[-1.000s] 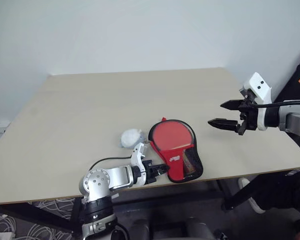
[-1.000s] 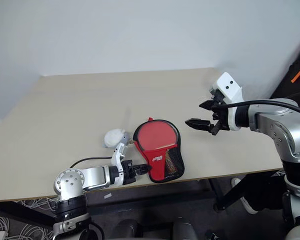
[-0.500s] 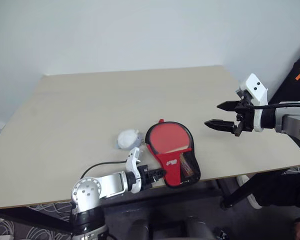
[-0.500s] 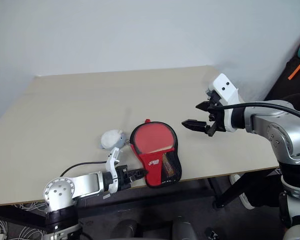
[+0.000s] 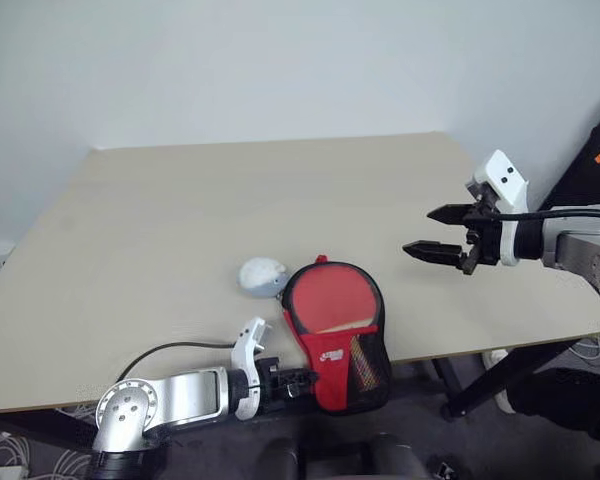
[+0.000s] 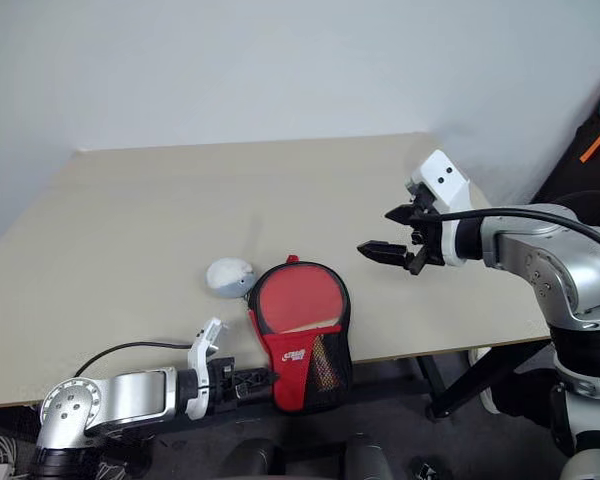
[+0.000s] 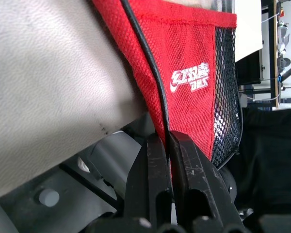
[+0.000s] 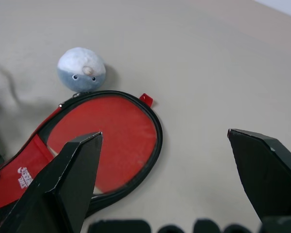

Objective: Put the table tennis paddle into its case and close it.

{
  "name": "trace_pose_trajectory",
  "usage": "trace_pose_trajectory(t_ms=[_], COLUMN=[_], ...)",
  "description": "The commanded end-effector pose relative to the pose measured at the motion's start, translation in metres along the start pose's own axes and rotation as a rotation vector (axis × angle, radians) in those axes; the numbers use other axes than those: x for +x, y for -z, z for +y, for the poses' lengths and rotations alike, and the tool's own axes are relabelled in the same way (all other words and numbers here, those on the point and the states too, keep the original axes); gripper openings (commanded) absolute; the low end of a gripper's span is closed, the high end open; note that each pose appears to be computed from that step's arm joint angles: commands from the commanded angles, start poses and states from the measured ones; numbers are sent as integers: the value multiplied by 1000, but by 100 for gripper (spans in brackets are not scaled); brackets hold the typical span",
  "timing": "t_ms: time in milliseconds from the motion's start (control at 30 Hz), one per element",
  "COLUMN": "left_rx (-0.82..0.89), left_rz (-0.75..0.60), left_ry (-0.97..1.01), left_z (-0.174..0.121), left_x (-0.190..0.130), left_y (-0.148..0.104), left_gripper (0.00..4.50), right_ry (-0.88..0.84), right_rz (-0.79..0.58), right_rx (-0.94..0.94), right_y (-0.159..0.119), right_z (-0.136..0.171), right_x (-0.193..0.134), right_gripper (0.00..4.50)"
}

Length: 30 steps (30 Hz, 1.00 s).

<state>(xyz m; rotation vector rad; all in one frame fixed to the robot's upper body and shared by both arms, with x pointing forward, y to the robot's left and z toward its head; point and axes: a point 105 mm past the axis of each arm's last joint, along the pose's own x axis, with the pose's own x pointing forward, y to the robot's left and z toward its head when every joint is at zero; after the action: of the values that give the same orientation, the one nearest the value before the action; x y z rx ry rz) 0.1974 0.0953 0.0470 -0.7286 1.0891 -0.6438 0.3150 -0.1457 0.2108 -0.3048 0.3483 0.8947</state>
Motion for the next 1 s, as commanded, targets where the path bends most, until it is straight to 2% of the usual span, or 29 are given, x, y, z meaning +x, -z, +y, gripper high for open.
trace_pose_trajectory(t_ms=[33, 67, 133, 267, 367, 433, 500, 633, 800, 967, 1000], left_rx=[34, 41, 53, 86, 171, 275, 419, 610, 765, 809, 824], left_rz=[-23, -26, -23, -13, 20, 28, -25, -229, -285, -278, -273], left_ry=[36, 37, 42, 54, 107, 123, 84, 85, 102, 95, 93], left_z=[-14, -15, -16, -18, -26, -29, -29, -42, -54, -50, -49], left_x=[0, 0, -2, -11, -23, -33, -38, -35, -9, 22, 26], left_y=[-8, -9, -9, -8, -3, -8, -27, -73, -86, -82, -81], left_gripper=[4, 47, 99, 240, 340, 340, 340, 340, 179, 2, 2], right_ry=[9, 9, 9, 6, 0, -4, -3, -1, 11, 9, 6], right_rz=[-44, -44, -44, -47, -47, -49, -51, -62, -83, -108, -113], right_rx=[-32, -31, -30, -28, -28, -28, -27, -28, -26, -29, -31], right_y=[-10, -10, -10, -10, -9, -10, -10, -13, -18, -25, -27], right_z=[2, 2, 2, 3, 3, 2, 1, -2, -6, -6, -7], right_x=[-4, -3, -3, -2, -1, 0, 1, 5, 11, 24, 27], right_gripper=[450, 450, 450, 450, 450, 450, 450, 450, 450, 450, 450])
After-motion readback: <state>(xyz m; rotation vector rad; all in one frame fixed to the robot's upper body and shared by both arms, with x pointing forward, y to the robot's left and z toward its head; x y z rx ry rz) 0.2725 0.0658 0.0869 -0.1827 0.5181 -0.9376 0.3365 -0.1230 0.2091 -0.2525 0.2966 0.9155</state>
